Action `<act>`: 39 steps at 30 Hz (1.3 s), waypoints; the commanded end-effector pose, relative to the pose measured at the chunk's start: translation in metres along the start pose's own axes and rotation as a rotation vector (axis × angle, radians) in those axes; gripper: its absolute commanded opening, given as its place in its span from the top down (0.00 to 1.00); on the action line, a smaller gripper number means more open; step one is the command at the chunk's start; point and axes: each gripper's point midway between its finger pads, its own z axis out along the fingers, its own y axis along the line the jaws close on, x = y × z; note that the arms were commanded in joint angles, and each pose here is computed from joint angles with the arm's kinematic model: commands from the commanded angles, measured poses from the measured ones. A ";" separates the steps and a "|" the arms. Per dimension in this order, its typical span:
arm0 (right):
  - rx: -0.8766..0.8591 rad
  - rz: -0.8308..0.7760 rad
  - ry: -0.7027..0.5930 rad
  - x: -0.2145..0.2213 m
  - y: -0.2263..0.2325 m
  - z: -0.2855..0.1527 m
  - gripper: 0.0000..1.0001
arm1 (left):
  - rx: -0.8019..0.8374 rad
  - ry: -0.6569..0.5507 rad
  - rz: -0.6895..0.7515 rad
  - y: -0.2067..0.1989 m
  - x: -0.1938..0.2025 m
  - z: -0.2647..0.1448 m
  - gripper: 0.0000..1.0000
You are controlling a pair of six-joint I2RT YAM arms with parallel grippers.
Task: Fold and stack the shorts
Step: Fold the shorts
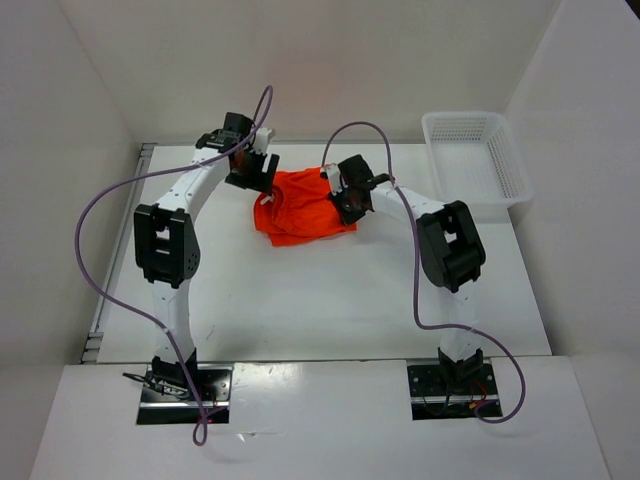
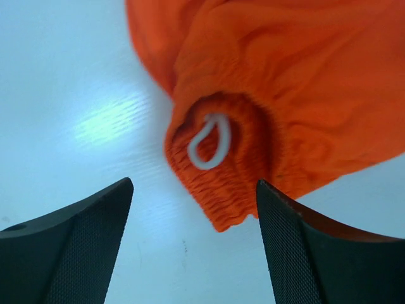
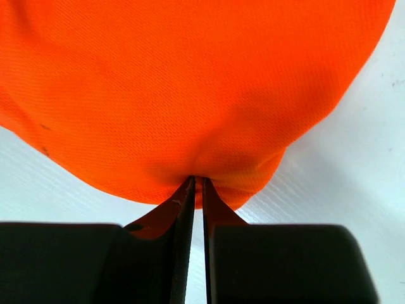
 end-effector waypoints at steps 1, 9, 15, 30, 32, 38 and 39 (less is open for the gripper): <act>0.007 -0.065 -0.069 -0.032 0.005 -0.017 0.86 | 0.140 -0.075 0.059 -0.048 -0.028 -0.024 0.14; 0.055 -0.086 -0.088 -0.038 -0.004 -0.029 0.81 | 0.066 -0.011 0.093 -0.052 -0.017 0.037 0.17; 0.047 -0.118 -0.063 -0.027 -0.002 -0.031 0.70 | 0.046 0.004 0.055 -0.028 -0.008 0.053 0.64; 0.010 -0.136 -0.076 -0.032 0.012 -0.035 0.59 | 0.325 -0.058 -0.021 -0.040 -0.012 -0.008 0.75; -0.013 -0.126 -0.081 -0.035 0.017 -0.037 0.57 | 0.334 -0.098 -0.009 -0.043 -0.027 -0.026 0.76; -0.005 -0.114 -0.076 -0.035 0.015 -0.034 0.56 | 0.329 -0.028 -0.052 -0.033 0.002 -0.009 0.83; -0.005 -0.114 -0.076 -0.035 0.015 -0.034 0.56 | 0.330 -0.016 -0.056 -0.033 0.008 -0.004 0.83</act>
